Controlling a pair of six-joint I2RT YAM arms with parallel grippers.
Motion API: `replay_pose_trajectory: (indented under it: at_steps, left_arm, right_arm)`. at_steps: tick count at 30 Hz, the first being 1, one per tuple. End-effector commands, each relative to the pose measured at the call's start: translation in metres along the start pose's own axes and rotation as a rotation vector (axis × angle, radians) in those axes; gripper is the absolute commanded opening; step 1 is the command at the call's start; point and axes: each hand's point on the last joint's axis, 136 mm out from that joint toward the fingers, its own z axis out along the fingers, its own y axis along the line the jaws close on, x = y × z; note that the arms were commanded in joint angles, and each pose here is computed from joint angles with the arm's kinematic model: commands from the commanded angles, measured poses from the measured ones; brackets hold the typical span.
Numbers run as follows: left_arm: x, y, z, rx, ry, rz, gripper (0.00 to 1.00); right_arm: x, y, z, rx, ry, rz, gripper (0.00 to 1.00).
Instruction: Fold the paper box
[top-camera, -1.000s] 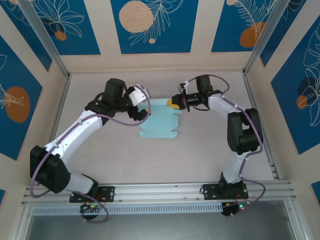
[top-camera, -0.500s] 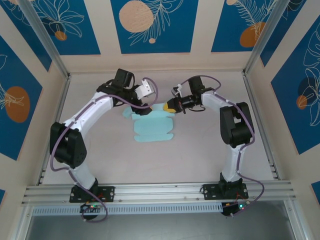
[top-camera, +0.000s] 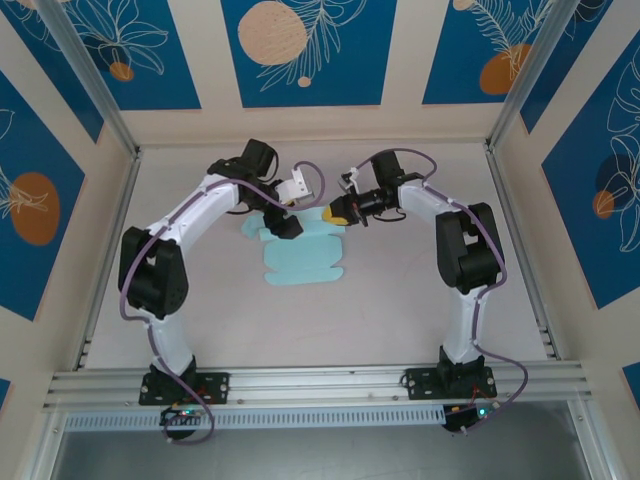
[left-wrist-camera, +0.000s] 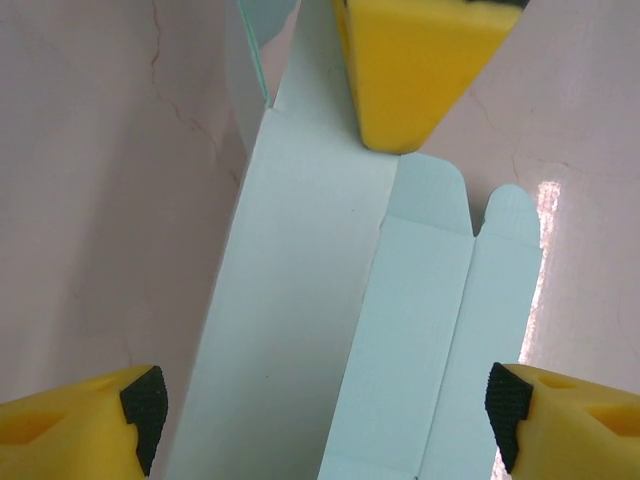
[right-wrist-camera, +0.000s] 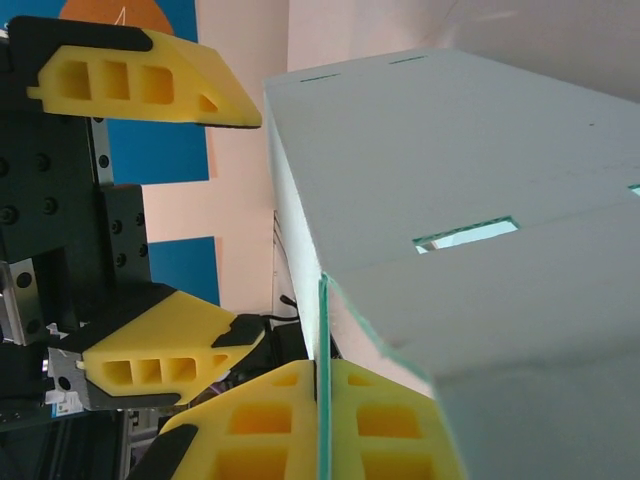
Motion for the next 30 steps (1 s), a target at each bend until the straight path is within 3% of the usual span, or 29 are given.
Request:
replay_pose_trajectory:
  at_steps: [1, 13, 15, 18, 30]
  left_arm:
    - [0.003, 0.009, -0.001, -0.005, 0.027, 0.02, 0.84]
    - [0.008, 0.019, 0.019, 0.031, 0.077, -0.006, 0.7]
    - [0.009, 0.014, 0.02, 0.052, 0.081, -0.001, 0.71]
    - [0.006, 0.006, 0.015, 0.077, 0.073, 0.036, 0.83]
    - [0.008, -0.002, 0.012, 0.051, 0.066, 0.106, 0.83]
  right_arm:
    - [-0.002, -0.002, 0.002, 0.012, 0.006, 0.024, 0.05]
    - [-0.001, -0.007, 0.002, 0.029, 0.005, 0.047, 0.06]
    - [-0.002, -0.007, 0.002, 0.034, 0.002, 0.051, 0.06]
    - [-0.003, -0.012, 0.002, 0.045, -0.004, 0.071, 0.06]
    - [0.008, -0.011, -0.005, 0.059, -0.003, 0.112, 0.07]
